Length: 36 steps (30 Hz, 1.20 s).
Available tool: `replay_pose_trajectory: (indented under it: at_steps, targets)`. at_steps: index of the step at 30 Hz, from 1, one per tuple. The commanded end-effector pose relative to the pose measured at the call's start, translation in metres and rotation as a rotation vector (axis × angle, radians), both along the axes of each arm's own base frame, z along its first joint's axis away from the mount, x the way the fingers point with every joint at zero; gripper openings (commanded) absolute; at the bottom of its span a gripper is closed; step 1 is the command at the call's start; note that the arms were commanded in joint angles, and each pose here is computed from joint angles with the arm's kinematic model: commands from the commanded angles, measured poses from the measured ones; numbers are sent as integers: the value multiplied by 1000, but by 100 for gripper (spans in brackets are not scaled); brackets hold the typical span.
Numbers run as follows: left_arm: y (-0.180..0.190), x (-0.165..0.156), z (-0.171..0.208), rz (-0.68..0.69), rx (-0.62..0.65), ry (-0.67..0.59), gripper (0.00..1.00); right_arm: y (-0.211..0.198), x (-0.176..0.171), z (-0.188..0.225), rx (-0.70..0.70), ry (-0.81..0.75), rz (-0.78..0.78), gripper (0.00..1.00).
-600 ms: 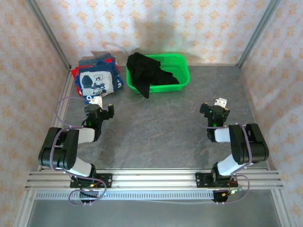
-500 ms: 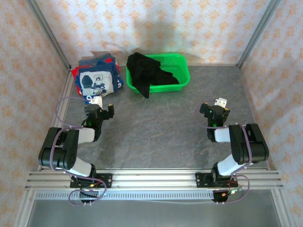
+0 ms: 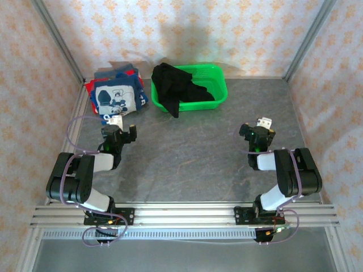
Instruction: Fold and stack the t-shirts
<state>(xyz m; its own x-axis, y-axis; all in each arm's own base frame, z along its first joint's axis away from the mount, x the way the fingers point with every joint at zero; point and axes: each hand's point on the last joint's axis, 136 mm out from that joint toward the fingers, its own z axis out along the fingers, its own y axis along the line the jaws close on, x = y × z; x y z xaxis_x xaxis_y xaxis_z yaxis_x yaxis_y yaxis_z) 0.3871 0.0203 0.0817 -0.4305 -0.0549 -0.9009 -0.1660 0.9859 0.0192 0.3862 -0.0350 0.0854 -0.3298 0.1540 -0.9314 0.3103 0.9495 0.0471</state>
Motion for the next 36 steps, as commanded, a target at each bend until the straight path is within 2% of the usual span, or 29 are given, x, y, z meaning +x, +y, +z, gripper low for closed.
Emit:
replay_pose_trajectory:
  at_steps: [1, 4, 6, 9, 11, 16, 23, 30, 36]
  targets:
    - [5, 7, 12, 22, 24, -35, 100, -4, 4, 9, 3, -37, -20, 99]
    - [4, 7, 12, 21, 23, -36, 100, -4, 3, 11, 5, -46, -13, 99]
    - [-4, 11, 22, -33, 26, -10, 100, 4, 4, 23, -2, -41, 26, 99]
    - [-18, 17, 59, -99, 6, 61, 100, 7, -5, 52, 10, 11, 11, 99]
    - [-24, 14, 90, -115, -30, 46, 100, 11, -17, 67, 85, 42, -1, 99]
    - [-26, 1, 164, -57, -161, 1, 100, 32, -49, 99, 267, 136, 30, 99]
    - [-57, 15, 221, -83, -357, 10, 100, 83, -66, 129, 511, 277, 216, 99]
    - [-98, 54, 200, -118, -456, 245, 100, 111, -45, 151, 658, 310, 297, 99]
    - [-140, 91, 165, -128, -469, 427, 100, 133, -9, 128, 765, 425, 327, 99]
